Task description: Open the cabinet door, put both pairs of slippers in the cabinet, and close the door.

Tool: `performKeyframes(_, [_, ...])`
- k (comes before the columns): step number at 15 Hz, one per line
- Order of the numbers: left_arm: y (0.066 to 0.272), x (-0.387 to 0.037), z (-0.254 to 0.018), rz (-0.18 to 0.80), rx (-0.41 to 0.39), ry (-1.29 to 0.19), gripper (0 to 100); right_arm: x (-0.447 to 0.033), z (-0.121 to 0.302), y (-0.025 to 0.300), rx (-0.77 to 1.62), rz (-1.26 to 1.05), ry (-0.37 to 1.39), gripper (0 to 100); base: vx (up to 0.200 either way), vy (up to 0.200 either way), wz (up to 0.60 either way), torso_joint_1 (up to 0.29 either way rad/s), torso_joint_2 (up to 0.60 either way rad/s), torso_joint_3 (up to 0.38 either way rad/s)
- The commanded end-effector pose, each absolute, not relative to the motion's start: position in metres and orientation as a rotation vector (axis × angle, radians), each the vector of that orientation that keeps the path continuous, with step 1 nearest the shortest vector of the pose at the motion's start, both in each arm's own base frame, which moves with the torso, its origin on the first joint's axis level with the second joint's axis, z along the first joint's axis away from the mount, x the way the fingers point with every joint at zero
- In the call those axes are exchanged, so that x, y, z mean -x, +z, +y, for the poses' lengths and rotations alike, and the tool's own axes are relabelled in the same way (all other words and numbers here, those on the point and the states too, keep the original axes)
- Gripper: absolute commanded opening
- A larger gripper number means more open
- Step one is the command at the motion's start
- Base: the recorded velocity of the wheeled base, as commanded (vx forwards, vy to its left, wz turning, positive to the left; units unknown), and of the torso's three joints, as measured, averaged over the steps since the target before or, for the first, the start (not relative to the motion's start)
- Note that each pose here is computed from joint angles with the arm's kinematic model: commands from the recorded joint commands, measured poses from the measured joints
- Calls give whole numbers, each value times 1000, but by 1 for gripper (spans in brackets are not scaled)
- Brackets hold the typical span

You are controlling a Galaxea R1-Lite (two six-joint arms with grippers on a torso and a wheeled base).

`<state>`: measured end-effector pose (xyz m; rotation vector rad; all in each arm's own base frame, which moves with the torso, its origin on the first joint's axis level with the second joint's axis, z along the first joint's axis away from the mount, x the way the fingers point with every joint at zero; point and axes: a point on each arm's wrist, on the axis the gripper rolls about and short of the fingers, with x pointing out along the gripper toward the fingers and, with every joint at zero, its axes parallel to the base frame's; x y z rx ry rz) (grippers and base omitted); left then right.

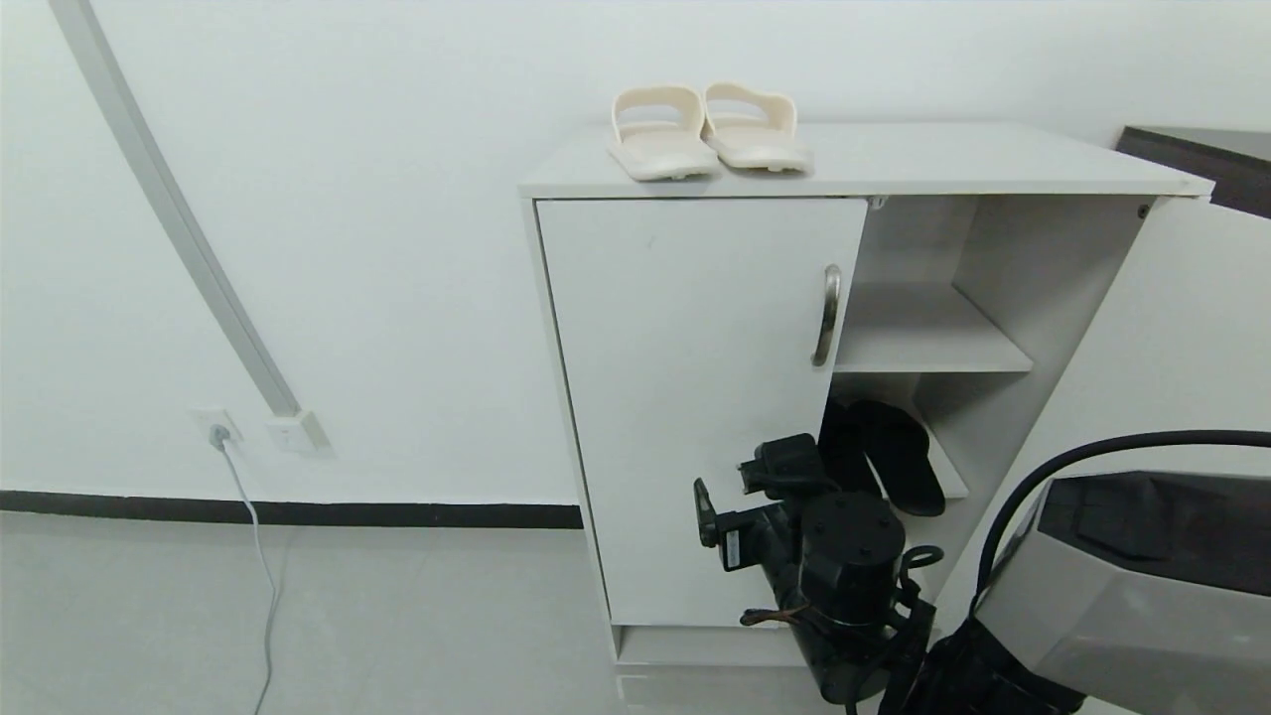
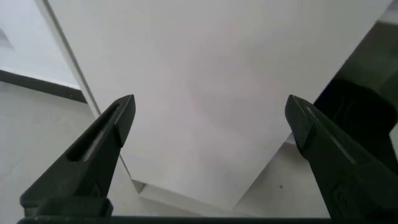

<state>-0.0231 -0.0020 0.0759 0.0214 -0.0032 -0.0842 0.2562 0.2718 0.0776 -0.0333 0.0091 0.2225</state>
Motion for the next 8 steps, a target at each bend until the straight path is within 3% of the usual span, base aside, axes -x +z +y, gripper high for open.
performKeyframes(1, [76,23,-2,-1,-21,-84,0,-256,272,76,36,12,221,100,0,0,0,80,-486,-364])
performKeyframes(8, [76,23,-2,-1,-21,-84,0,-256,271,76,42,13,221,100,0,0,0,129,-463,-334])
